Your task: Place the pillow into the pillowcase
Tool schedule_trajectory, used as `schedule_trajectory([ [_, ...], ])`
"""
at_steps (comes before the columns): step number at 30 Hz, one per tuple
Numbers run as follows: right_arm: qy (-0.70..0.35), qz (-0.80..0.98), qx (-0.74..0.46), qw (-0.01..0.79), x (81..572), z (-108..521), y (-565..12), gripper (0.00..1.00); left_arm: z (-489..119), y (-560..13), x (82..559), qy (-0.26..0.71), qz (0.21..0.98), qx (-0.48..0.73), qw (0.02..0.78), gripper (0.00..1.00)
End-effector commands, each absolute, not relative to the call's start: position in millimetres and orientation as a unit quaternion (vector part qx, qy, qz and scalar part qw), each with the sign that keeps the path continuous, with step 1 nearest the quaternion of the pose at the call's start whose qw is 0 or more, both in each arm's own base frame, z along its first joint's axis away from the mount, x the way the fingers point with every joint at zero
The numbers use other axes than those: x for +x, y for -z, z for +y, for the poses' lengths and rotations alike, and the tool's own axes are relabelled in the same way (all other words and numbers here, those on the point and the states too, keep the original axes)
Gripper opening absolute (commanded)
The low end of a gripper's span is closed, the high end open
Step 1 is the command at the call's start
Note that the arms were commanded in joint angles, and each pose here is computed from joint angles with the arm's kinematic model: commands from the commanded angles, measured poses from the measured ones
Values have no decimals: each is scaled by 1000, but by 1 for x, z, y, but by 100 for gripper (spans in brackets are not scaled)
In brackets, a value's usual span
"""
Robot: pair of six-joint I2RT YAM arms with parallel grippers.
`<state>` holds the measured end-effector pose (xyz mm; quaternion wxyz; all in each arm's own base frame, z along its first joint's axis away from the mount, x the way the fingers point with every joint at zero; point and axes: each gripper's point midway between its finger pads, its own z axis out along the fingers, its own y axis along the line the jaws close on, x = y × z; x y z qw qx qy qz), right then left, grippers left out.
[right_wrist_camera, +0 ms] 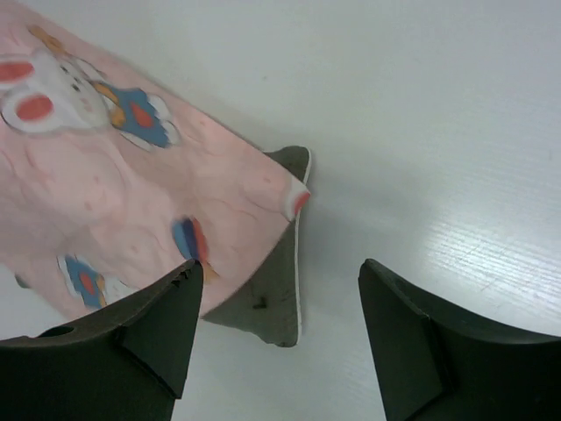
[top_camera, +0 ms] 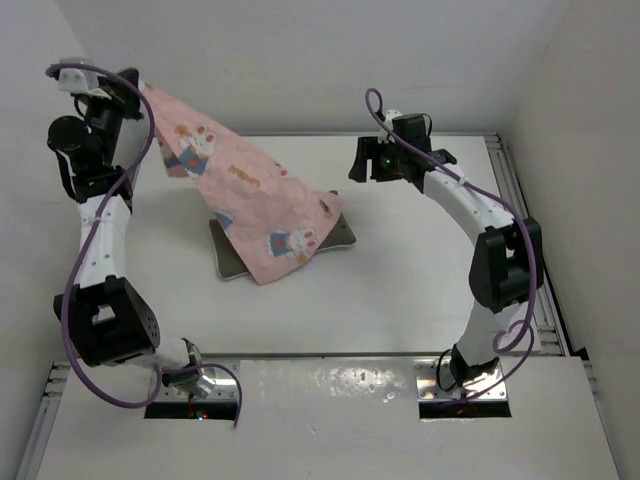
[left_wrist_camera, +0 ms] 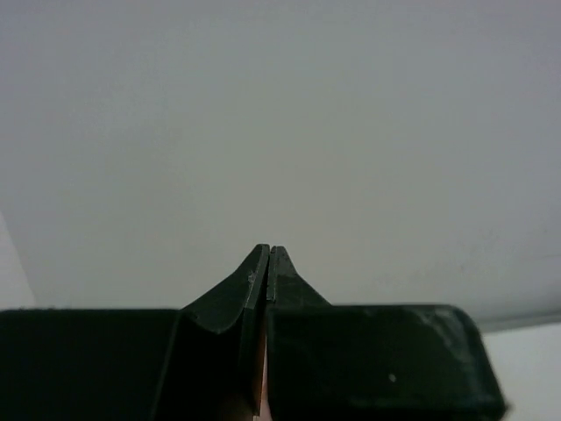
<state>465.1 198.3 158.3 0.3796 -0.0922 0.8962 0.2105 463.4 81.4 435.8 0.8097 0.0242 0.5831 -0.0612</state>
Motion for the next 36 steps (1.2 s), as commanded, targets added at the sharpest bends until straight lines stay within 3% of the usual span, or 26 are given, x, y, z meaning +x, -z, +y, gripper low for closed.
schedule_trajectory([
  [1,-225,856,-97,454,471,202,-213,70,45,-549,425,28,423,156,892,0],
  [5,-238,843,-89,474,468,203,-229,70,-39,-538,421,105,406,305,855,0],
  [9,-253,826,-79,497,467,201,-252,71,-156,-449,418,273,482,395,733,0],
  [10,-259,824,-74,499,467,200,-256,71,-170,-410,423,290,520,408,692,0],
  [14,-267,813,-60,515,464,187,-275,72,-230,-340,410,327,544,454,626,0],
  [19,-233,814,68,529,461,123,-279,77,-300,-294,372,352,507,537,575,2],
  [20,-221,812,98,530,464,103,-276,77,-305,-285,365,363,506,546,560,11],
  [21,-212,817,121,523,462,91,-266,77,-310,-282,358,372,500,555,551,43],
  [23,-211,820,117,519,461,87,-263,77,-309,-277,352,384,493,562,542,75],
  [24,-206,824,96,519,461,90,-262,78,-308,-277,353,383,495,561,542,99],
  [27,-200,847,15,493,462,122,-246,79,-287,-290,375,360,535,507,572,100],
  [29,-201,861,-42,466,462,155,-224,78,-259,-312,396,325,551,458,617,100],
  [31,-198,859,-109,459,464,180,-218,51,-220,-322,423,273,602,370,653,100],
  [32,-204,857,-138,453,461,201,-214,41,-189,-322,440,238,629,325,665,77],
  [33,-204,857,-158,446,467,214,-204,35,-170,-319,448,211,646,303,668,9],
  [34,-208,855,-169,444,470,224,-201,38,-140,-304,459,161,691,252,658,0],
  [35,-215,847,-186,450,471,243,-207,47,-111,-294,466,124,715,217,653,0],
  [36,-211,851,-197,439,476,251,-191,62,-92,-283,468,99,734,196,642,0],
])
